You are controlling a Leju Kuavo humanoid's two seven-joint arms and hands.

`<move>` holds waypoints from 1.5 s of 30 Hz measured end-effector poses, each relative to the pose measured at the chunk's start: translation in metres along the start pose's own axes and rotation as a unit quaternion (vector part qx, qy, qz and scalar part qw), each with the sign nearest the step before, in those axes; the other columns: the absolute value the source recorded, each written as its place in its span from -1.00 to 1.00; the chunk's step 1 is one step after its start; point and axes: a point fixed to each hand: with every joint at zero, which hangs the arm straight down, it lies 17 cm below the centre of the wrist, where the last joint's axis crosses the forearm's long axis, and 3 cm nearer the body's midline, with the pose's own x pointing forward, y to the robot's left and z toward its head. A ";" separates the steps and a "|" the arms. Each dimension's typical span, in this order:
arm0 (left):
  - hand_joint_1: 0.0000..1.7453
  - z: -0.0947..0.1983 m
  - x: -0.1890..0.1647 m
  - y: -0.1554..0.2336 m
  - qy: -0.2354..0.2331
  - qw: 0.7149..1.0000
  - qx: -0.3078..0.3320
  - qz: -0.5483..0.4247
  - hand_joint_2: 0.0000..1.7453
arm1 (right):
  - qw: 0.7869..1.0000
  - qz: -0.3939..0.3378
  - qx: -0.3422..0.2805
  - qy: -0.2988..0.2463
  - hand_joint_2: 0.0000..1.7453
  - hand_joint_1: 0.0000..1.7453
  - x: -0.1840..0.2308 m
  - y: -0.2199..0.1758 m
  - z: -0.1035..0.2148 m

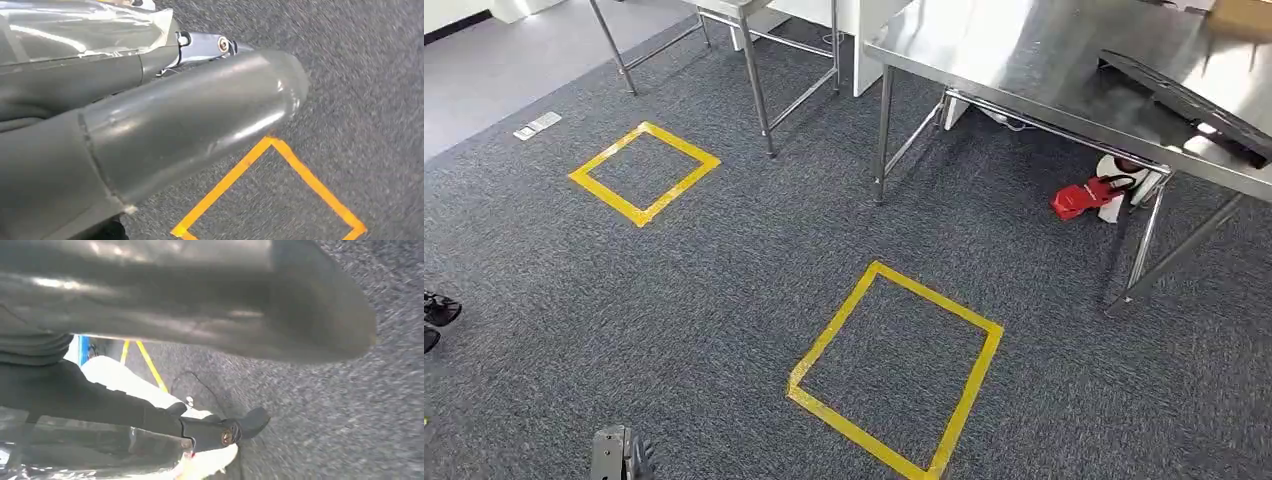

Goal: Take the parts from the cabinet and place them on the table.

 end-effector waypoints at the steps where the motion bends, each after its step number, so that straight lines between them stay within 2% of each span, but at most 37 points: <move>1: -1.00 0.000 0.000 -0.006 0.003 1.000 -0.010 0.005 -1.00 | 1.000 0.002 -0.001 0.000 -1.00 -1.00 -0.001 0.000 0.000; 6: -1.00 0.006 -0.012 -0.030 0.027 0.997 -0.061 0.023 -1.00 | 1.000 0.025 0.006 -0.001 -1.00 -1.00 0.003 0.002 0.001; 10: -1.00 0.007 -0.012 -0.047 0.026 0.996 -0.082 0.013 -1.00 | 0.999 0.044 0.014 -0.003 -1.00 -1.00 -0.001 0.007 0.002; 17: -1.00 0.012 -0.026 -0.051 0.036 0.994 -0.089 -0.048 -1.00 | 0.997 0.068 0.022 0.003 -1.00 -1.00 -0.012 0.005 -0.001; 29: -1.00 0.023 -0.046 -0.044 0.053 0.991 -0.092 -0.078 -1.00 | 0.996 0.089 0.027 0.004 -1.00 -1.00 -0.014 0.004 -0.002; 45: -1.00 0.029 -0.044 -0.052 0.048 0.989 -0.106 -0.089 -1.00 | 0.996 0.089 0.028 0.003 -1.00 -1.00 -0.011 0.008 0.000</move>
